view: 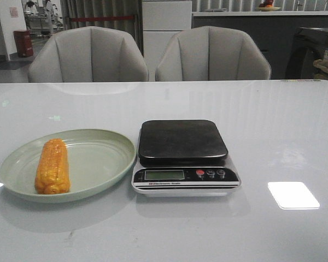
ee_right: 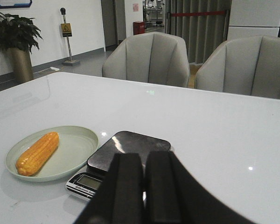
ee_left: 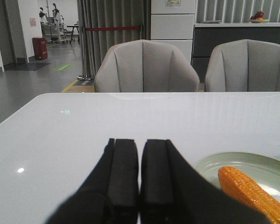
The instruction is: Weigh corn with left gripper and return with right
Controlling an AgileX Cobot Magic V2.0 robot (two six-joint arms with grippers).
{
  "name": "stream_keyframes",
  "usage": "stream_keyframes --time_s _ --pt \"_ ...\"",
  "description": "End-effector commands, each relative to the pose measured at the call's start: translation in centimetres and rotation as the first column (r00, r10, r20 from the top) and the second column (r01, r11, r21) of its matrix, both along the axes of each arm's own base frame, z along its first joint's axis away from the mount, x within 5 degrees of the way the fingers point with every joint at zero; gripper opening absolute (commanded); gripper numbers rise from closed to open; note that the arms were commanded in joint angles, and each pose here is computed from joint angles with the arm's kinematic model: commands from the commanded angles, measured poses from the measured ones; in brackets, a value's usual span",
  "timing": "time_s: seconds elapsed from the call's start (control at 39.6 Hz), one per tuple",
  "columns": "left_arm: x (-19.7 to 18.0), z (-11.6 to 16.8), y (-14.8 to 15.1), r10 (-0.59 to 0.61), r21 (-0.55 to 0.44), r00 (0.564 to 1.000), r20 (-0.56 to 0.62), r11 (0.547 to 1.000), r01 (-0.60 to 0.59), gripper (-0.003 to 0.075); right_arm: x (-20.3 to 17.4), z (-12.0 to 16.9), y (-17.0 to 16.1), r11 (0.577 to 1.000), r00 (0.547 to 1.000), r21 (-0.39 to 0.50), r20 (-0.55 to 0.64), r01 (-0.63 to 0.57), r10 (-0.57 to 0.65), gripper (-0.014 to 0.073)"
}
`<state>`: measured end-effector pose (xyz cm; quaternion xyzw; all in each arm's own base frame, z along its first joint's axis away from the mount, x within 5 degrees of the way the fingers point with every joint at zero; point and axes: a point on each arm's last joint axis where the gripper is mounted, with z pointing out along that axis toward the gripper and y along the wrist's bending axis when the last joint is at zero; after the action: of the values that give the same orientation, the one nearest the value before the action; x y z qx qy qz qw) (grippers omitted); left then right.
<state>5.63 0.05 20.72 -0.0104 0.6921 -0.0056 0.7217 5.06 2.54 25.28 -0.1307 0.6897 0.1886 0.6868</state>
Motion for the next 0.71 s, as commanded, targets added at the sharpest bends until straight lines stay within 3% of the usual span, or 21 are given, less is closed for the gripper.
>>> stream_keyframes --time_s 0.0,0.23,0.43,0.68 --pt "-0.1 -0.1 0.0 -0.004 -0.010 0.997 0.075 1.000 0.005 0.0114 0.0 1.4 -0.1 1.000 0.996 0.022 0.088 0.012 -0.014 0.0177" --pt "-0.1 -0.1 0.0 -0.004 -0.010 0.997 0.075 1.000 0.005 0.0114 0.1 0.8 -0.2 1.000 0.997 0.015 0.073 0.026 -0.027 0.0177" --pt "-0.1 -0.1 0.0 -0.004 -0.010 0.997 0.075 1.000 0.005 0.0113 0.7 -1.1 -1.0 0.980 0.980 -0.006 0.035 0.198 -0.198 0.0177" --pt "-0.1 -0.1 0.0 -0.004 -0.010 0.997 0.075 1.000 0.005 0.0114 0.2 -3.8 -2.2 0.919 0.917 -0.018 0.073 0.395 -0.392 0.0177"
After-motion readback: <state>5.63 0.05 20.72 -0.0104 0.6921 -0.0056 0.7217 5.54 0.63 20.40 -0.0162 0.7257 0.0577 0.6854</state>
